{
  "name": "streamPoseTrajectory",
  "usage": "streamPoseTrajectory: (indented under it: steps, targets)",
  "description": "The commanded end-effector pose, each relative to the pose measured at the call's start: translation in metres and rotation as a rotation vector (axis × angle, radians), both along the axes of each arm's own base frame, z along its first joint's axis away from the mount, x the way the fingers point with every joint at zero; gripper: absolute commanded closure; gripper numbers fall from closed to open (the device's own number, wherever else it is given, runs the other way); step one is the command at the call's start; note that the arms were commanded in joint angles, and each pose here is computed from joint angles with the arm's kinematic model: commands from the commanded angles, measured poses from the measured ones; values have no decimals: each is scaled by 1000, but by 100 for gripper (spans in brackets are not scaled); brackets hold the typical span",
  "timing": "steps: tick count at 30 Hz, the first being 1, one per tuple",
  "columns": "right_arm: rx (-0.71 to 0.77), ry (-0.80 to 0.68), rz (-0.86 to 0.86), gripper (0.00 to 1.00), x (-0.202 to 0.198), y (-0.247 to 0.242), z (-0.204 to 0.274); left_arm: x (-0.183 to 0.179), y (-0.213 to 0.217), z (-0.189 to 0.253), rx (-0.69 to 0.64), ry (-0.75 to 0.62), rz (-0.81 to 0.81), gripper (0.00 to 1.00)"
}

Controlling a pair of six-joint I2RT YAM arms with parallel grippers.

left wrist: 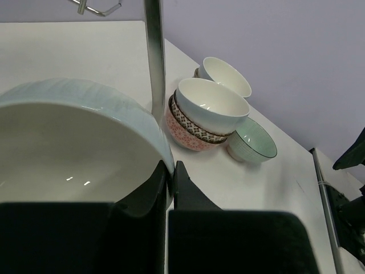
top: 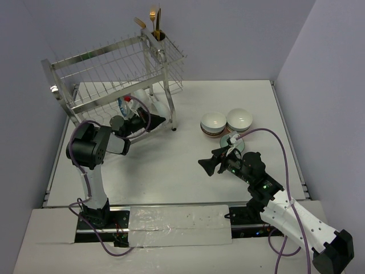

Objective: Load the bowls into the dish rack
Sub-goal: Insert the bowl into the dish rack.

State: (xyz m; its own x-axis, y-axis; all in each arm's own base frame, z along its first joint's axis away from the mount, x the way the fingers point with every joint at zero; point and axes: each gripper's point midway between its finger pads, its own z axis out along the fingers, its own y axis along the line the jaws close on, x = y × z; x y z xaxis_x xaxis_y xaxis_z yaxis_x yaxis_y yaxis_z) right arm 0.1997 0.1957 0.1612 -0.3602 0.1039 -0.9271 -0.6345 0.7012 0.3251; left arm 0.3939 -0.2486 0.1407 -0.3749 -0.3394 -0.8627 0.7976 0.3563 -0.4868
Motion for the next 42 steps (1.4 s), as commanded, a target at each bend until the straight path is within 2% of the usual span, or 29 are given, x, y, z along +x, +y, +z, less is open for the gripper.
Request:
streamPoseTrajectory:
  steps: [1, 14, 42]
  targets:
    - [34, -66, 19, 9, 2, 6, 25, -33, -13, 60, -79, -347, -160, 100]
    - [25, -59, 21, 9, 3, 7, 23, -27, -12, 48, -57, -314, -229, 100]
    - [14, -39, 30, 9, 4, 10, 17, -16, 9, 20, -36, -203, -261, 100]
